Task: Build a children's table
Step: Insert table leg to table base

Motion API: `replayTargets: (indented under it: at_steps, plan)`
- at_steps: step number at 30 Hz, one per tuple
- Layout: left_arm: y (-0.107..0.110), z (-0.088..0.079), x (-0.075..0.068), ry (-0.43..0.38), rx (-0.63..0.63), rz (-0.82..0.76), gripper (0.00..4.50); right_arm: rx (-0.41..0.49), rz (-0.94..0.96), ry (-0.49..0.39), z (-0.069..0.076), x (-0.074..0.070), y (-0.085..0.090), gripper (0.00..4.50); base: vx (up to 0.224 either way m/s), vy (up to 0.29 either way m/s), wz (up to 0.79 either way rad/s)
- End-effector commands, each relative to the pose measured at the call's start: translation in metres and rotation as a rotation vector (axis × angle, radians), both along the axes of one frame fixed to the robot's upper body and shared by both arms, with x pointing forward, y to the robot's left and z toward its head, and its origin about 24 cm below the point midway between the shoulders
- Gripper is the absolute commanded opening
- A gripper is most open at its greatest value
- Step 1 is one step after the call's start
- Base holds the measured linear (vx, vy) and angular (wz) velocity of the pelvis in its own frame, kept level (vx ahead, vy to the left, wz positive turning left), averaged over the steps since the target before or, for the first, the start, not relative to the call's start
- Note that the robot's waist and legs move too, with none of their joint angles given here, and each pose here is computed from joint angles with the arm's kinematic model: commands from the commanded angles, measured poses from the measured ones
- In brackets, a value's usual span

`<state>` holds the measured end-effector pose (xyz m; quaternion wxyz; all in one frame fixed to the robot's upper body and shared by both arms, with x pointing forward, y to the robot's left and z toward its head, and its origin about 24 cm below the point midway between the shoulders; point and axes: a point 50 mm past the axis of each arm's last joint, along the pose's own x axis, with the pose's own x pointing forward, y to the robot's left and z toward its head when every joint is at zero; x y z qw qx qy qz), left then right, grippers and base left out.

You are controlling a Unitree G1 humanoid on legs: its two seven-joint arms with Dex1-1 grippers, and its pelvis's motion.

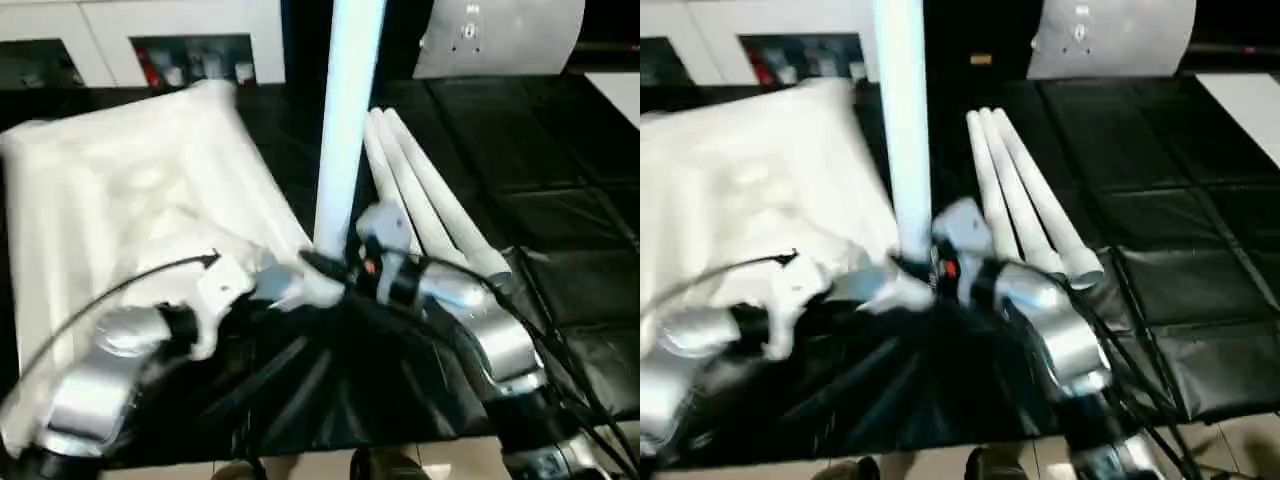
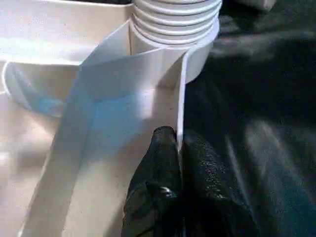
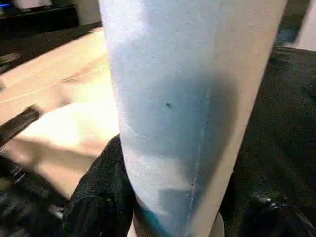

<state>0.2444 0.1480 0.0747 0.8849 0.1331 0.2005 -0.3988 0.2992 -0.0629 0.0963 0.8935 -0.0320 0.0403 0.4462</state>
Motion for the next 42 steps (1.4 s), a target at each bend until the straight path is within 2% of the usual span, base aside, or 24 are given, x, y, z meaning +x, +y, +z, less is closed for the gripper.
replayTargets:
  at_steps: [1, 10, 12, 14, 15, 20, 22, 25, 31, 32, 36, 42]
  plan:
    - [-0.025, 0.014, -0.004, -0.068, -0.055, -0.045, 0.00, -0.110, 0.009, 0.273, -0.061, -0.016, 0.008, 1.88, 0.000, 0.000, 0.00]
    - [-0.022, 0.013, -0.006, -0.070, 0.036, 0.019, 0.00, -0.090, -0.027, 0.297, -0.063, -0.012, 0.017, 1.88, 0.000, 0.000, 0.00]
    - [-0.020, 0.011, -0.006, -0.029, 0.044, 0.034, 0.00, -0.080, -0.030, 0.299, -0.063, -0.011, 0.018, 1.88, 0.000, 0.000, 0.00]
    - [-0.016, 0.009, -0.005, 0.006, 0.049, 0.046, 0.00, -0.071, -0.031, 0.294, -0.062, -0.010, 0.018, 2.44, 0.000, 0.000, 0.00]
    - [-0.015, 0.009, -0.004, 0.012, 0.056, 0.038, 0.00, -0.065, -0.039, 0.289, -0.062, -0.009, 0.018, 2.44, 0.000, 0.000, 0.00]
    - [-0.006, 0.011, 0.003, 0.014, 0.041, 0.049, 0.00, -0.048, -0.065, 0.271, -0.059, -0.004, 0.015, 3.05, 0.000, 0.000, 0.00]
    - [-0.005, 0.011, 0.004, 0.016, 0.045, 0.049, 0.00, -0.048, -0.071, 0.262, -0.059, -0.003, 0.014, 3.11, 0.000, 0.000, 0.00]
    - [0.000, 0.011, 0.008, 0.002, 0.070, 0.032, 0.00, -0.076, -0.086, 0.236, -0.058, -0.001, 0.009, 3.36, 0.000, 0.000, 0.00]
    - [0.010, 0.010, 0.013, -0.007, 0.088, -0.015, 0.00, -0.023, -0.058, 0.192, -0.047, -0.003, -0.004, 3.90, 0.000, 0.000, 0.00]
    - [0.013, 0.009, 0.016, -0.008, 0.086, -0.046, 0.00, -0.039, -0.036, 0.172, -0.044, -0.006, -0.010, 3.95, 0.000, 0.000, 0.00]
    - [0.016, 0.009, 0.018, -0.013, 0.089, -0.098, 0.00, -0.042, -0.009, 0.151, -0.039, -0.008, -0.016, 4.33, 0.000, 0.000, 0.00]
    - [0.026, 0.004, 0.021, 0.011, 0.123, -0.265, 0.00, -0.074, 0.124, 0.065, -0.018, -0.016, -0.034, 4.46, 0.000, 0.000, 0.00]
